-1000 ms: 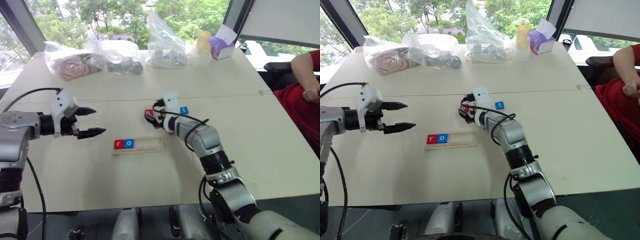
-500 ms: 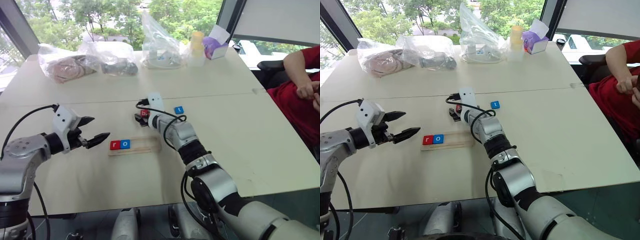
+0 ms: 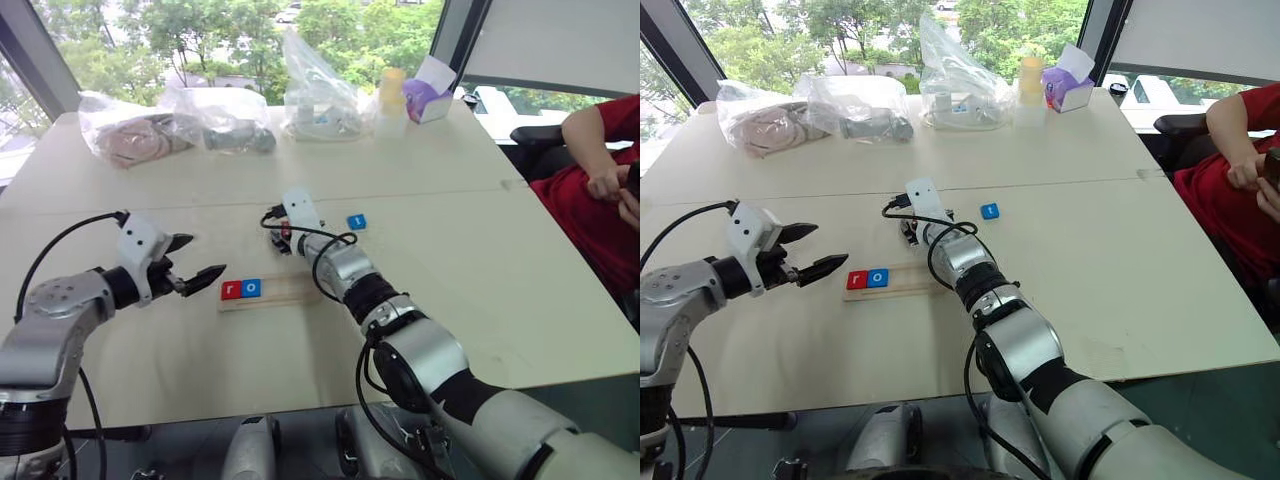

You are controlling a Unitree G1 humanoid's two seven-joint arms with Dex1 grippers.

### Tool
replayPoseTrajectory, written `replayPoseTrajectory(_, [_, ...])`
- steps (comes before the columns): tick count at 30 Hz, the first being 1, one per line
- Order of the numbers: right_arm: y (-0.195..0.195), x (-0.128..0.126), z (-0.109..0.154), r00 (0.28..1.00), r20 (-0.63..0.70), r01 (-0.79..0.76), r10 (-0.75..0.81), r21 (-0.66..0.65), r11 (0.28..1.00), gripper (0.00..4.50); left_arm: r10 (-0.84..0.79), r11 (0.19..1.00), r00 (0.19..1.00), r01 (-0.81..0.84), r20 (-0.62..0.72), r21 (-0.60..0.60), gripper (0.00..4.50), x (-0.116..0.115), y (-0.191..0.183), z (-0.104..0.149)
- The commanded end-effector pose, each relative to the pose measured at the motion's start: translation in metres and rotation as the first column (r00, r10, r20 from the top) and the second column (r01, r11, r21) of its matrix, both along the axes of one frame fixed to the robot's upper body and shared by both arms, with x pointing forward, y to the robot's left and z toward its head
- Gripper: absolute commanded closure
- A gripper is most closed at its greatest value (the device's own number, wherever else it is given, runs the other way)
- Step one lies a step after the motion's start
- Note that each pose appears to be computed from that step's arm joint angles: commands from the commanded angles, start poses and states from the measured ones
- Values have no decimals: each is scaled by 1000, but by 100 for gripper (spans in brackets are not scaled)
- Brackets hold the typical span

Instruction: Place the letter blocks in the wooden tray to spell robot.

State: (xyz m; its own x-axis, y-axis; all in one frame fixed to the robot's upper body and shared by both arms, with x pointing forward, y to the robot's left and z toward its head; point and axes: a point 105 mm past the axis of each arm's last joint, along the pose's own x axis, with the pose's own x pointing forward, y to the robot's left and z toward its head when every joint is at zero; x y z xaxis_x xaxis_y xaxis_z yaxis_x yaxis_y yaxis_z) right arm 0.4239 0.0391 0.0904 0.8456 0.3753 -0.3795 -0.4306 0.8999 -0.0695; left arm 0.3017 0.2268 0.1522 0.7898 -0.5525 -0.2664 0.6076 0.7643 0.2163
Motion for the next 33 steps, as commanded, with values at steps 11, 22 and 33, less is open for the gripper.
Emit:
replayPoseTrajectory(11, [-12, -1, 6, 999, 48, 2, -4, 27, 1000, 335, -52, 999, 998, 51, 38, 19, 0, 3, -16, 2])
replayPoseTrajectory(22, [-169, -97, 62, 993, 108, 61, -53, -75, 995, 335, -464, 886, 884, 463, -55, -15, 0, -34, -91, 17])
replayPoseTrajectory(33, [-189, -145, 11, 961, -102, 254, -256, -32, 967, 335, -507, 861, 860, 508, -65, 2, 0, -21, -101, 16])
